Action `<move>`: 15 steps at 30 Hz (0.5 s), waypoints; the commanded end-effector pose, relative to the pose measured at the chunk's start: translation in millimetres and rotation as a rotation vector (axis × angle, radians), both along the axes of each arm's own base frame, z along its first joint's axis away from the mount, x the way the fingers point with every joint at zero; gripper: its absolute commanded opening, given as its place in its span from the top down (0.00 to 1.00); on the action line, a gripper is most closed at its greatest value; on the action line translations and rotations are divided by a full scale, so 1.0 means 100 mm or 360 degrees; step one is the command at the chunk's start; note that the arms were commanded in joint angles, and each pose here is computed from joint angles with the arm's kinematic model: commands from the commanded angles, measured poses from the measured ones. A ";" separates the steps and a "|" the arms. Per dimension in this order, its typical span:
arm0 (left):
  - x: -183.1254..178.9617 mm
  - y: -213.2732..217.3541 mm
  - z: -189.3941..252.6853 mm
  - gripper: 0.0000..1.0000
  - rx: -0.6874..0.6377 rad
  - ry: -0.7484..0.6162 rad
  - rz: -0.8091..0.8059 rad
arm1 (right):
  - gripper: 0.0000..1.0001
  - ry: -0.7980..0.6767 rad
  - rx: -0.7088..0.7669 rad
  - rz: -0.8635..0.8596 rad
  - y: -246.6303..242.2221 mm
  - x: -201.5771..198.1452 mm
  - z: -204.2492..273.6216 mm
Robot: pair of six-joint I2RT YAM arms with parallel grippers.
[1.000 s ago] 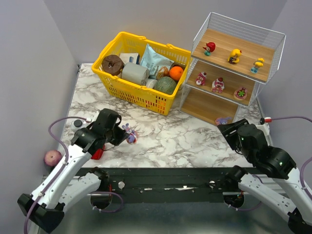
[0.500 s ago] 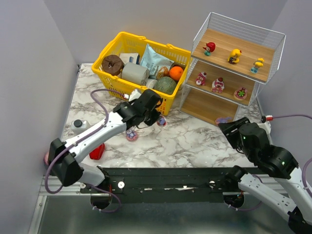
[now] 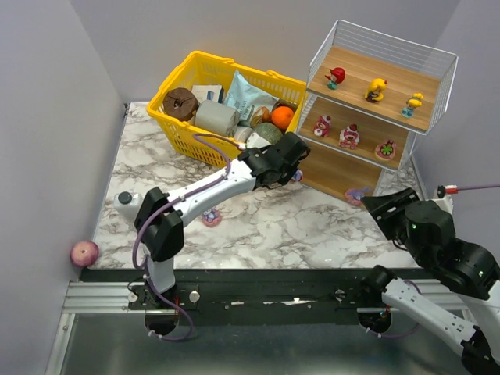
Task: Place and organize the plastic toys onto the shelf
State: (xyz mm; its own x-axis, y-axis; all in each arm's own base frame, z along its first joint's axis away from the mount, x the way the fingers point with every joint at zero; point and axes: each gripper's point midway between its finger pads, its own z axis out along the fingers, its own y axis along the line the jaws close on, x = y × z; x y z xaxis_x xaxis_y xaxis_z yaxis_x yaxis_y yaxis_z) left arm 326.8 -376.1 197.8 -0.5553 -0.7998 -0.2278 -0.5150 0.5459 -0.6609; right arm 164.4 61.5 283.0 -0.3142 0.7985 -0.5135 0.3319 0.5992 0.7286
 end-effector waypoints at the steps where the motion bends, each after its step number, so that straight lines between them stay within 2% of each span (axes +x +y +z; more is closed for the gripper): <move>1: 0.20 -0.14 0.16 1.00 -0.0035 -0.0118 0.0163 | 0.39 -0.0011 -0.0080 -0.0003 -0.18 -0.15 0.03; 10: 0.23 -0.44 -0.07 0.99 0.0003 -0.0099 0.0082 | 0.39 -0.0025 -0.0101 -0.0016 -0.34 -0.28 0.02; 15: 0.20 -0.55 -0.31 0.98 0.0103 -0.0022 0.0019 | 0.39 -0.0020 -0.0104 -0.0019 -0.35 -0.30 0.00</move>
